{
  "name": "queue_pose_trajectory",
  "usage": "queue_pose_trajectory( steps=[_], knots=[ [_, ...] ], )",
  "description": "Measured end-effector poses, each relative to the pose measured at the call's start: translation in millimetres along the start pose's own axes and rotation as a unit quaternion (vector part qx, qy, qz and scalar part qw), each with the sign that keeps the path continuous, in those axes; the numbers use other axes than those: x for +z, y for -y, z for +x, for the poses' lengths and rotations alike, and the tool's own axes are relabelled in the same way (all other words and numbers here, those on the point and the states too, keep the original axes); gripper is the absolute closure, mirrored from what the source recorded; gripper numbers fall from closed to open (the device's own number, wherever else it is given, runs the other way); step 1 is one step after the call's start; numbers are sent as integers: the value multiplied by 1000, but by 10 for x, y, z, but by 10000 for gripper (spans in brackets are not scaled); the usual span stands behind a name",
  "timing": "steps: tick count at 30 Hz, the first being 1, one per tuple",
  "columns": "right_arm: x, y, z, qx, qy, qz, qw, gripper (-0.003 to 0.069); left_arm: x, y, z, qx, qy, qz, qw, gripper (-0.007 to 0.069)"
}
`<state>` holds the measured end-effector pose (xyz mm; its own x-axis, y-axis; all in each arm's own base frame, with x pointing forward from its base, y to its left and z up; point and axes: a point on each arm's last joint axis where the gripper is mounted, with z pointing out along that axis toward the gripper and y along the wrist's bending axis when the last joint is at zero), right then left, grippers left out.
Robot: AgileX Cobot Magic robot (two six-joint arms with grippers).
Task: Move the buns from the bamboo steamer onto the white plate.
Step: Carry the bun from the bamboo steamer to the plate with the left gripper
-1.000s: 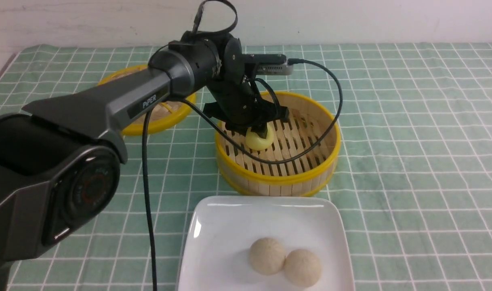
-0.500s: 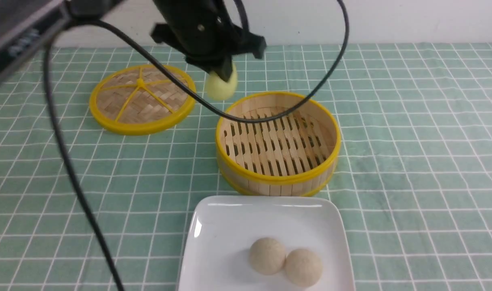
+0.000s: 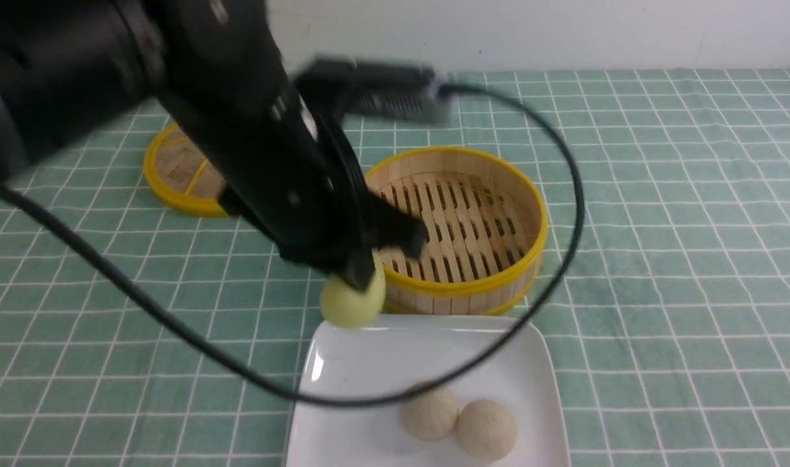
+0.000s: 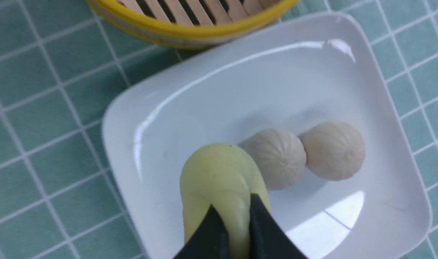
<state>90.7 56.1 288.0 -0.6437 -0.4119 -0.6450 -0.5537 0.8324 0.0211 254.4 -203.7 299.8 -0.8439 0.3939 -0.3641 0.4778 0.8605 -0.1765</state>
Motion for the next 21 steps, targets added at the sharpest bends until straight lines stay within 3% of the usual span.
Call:
queue_pose_trajectory(
  steps=[6, 13, 21],
  knots=[
    [0, -3, -9, 2, 5, -2, 1000, 627, 655, -32, 310, -66, 1, -4, 998, 592],
    [28, -2, 8, 3, 5, -2, 1000, 624, 814, -69, 304, -109, 11, -13, 994, 573],
    [36, -6, 44, 3, -11, -4, 1000, 615, 1043, -101, 330, -135, -16, -25, 990, 436]
  ],
)
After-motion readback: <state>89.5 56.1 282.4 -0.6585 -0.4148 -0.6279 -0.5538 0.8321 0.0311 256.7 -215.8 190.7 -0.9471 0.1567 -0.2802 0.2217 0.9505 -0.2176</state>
